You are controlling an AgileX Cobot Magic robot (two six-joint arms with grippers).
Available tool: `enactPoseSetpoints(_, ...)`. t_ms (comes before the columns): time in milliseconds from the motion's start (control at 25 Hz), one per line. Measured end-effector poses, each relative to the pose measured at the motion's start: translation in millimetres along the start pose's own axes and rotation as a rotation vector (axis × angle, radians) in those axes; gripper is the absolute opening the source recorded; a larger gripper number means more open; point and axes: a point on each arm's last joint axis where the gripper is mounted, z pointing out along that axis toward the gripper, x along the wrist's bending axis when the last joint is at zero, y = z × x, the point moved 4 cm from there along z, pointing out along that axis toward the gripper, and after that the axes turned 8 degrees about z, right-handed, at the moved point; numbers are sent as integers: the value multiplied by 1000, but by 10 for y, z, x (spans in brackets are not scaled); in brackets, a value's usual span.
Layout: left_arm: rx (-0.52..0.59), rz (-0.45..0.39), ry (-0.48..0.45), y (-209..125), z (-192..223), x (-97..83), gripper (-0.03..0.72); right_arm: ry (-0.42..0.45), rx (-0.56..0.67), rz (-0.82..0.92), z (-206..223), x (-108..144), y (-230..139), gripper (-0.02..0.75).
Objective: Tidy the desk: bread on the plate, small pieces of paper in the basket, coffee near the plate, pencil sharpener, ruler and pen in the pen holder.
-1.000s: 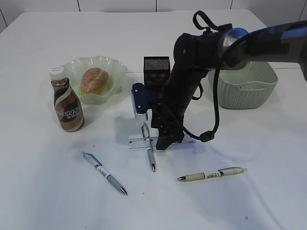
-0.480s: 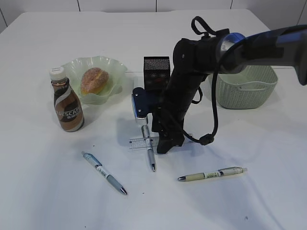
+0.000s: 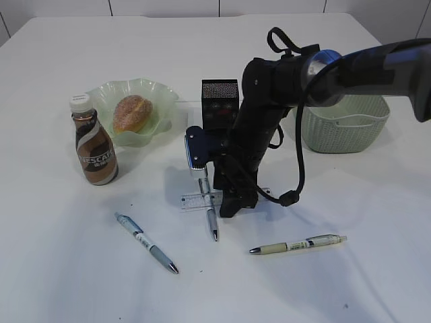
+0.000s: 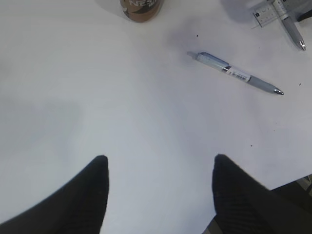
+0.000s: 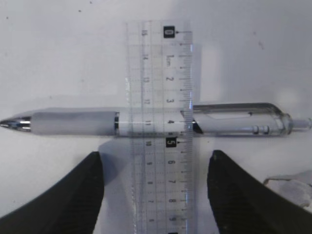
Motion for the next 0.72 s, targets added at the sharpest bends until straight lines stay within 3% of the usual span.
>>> enactPoseSetpoints(720,2,0,0,-2,0,0,466,2,-7,5,0,2,9,519)
